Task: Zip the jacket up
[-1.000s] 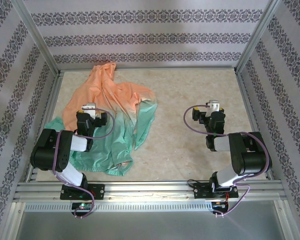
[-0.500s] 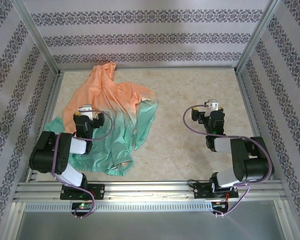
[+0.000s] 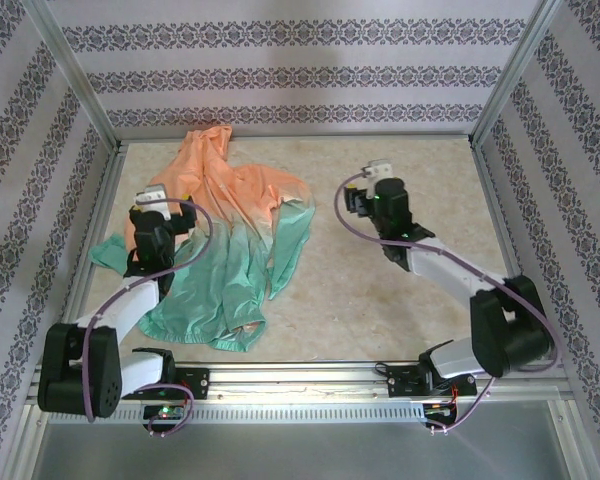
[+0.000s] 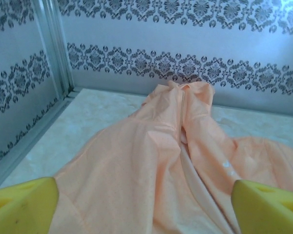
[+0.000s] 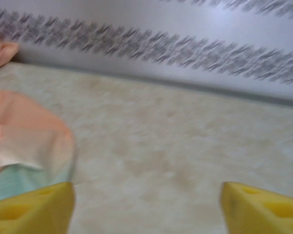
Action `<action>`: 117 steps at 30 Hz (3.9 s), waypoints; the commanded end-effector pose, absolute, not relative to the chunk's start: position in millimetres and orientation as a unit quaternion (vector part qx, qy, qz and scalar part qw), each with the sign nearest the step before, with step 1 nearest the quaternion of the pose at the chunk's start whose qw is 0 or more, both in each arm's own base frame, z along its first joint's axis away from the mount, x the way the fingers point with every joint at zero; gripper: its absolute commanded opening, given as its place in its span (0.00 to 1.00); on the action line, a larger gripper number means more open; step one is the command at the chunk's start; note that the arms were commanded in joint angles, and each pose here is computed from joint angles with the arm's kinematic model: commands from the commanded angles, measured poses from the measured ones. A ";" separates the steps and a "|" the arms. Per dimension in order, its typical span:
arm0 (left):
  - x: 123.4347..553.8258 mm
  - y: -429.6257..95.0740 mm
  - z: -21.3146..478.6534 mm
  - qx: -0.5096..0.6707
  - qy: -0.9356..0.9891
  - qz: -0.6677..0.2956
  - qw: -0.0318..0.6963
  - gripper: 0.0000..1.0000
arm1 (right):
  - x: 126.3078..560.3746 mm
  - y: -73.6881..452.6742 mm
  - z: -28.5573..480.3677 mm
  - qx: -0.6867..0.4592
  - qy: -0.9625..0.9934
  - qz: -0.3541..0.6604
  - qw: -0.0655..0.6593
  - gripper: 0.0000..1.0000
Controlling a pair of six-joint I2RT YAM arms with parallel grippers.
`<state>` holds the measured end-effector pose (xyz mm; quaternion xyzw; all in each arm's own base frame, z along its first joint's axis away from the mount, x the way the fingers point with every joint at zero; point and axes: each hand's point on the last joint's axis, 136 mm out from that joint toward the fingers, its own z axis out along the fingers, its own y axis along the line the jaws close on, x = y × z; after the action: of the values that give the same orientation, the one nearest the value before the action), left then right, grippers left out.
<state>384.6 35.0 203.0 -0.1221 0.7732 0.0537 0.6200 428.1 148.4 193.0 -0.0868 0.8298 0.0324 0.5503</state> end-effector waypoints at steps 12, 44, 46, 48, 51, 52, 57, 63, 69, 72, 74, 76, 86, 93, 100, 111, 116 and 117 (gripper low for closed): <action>327.9 -24.8 65.3 -0.212 0.929 -0.116 0.281 0.39 | 405.5 355.2 83.3 -0.182 0.909 0.214 0.307 0.44; 404.3 -271.0 14.9 -0.038 0.960 -0.204 0.189 0.18 | 414.4 168.3 40.1 0.026 0.957 0.197 0.210 0.13; 407.4 -284.8 17.4 -0.029 0.960 -0.206 0.189 0.17 | 412.5 157.6 47.8 0.031 0.956 0.194 0.219 0.13; 408.8 -287.9 23.4 -0.034 0.958 -0.211 0.191 0.18 | 408.2 153.4 52.8 0.030 0.955 0.191 0.224 0.14; 406.1 -278.9 36.8 -0.037 0.956 -0.205 0.208 0.18 | 401.6 155.2 54.2 0.023 0.954 0.200 0.223 0.16; 403.3 -272.7 39.9 -0.039 0.956 -0.197 0.213 0.18 | 399.3 157.5 53.1 0.021 0.954 0.204 0.219 0.17; 387.3 -238.5 45.2 -0.057 0.960 -0.173 0.213 0.17 | 392.8 177.6 47.4 0.002 0.954 0.221 0.204 0.22; 376.8 -200.8 57.0 -0.080 0.957 -0.163 0.225 0.17 | 380.8 209.8 55.0 -0.032 0.949 0.237 0.204 0.23; 359.5 -217.5 72.2 -0.038 0.955 -0.181 0.230 0.30 | 368.9 230.3 51.9 -0.054 0.950 0.235 0.197 0.23; 344.1 -251.3 67.8 0.005 0.956 -0.196 0.220 0.42 | 365.6 235.3 44.7 -0.049 0.952 0.237 0.187 0.23; 333.7 -271.1 59.1 0.023 0.957 -0.201 0.209 0.47 | 365.0 237.6 42.9 -0.044 0.952 0.242 0.185 0.23; 327.8 -283.3 45.8 0.030 0.958 -0.204 0.201 0.50 | 364.3 237.7 41.3 -0.036 0.951 0.244 0.185 0.23; 317.4 -277.9 32.7 0.042 0.961 -0.190 0.198 0.03 | 355.5 214.6 25.1 -0.011 0.965 0.197 0.171 0.23; 315.3 -223.2 79.7 -0.035 0.935 -0.247 0.252 0.00 | 363.4 201.9 23.1 0.012 0.966 0.194 0.170 0.29; 297.2 -184.3 80.2 -0.107 0.921 -0.287 0.241 0.00 | 371.0 194.5 19.7 0.025 0.967 0.193 0.162 0.31; 292.5 -165.7 58.5 -0.153 0.920 -0.288 0.219 0.00 | 358.9 240.6 58.8 -0.024 0.949 0.250 0.190 0.45; 298.3 -175.4 57.0 -0.157 0.913 -0.311 0.212 0.00 | 353.0 279.7 50.7 -0.045 0.945 0.275 0.171 0.57; 299.2 -176.9 56.6 -0.157 0.913 -0.313 0.209 0.00 | 354.0 283.2 45.7 -0.047 0.947 0.271 0.166 0.58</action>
<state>287.5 -169.2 47.3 -0.1508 0.9253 -0.2842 0.2010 346.5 264.6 44.3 -0.0429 0.9515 0.2545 0.1672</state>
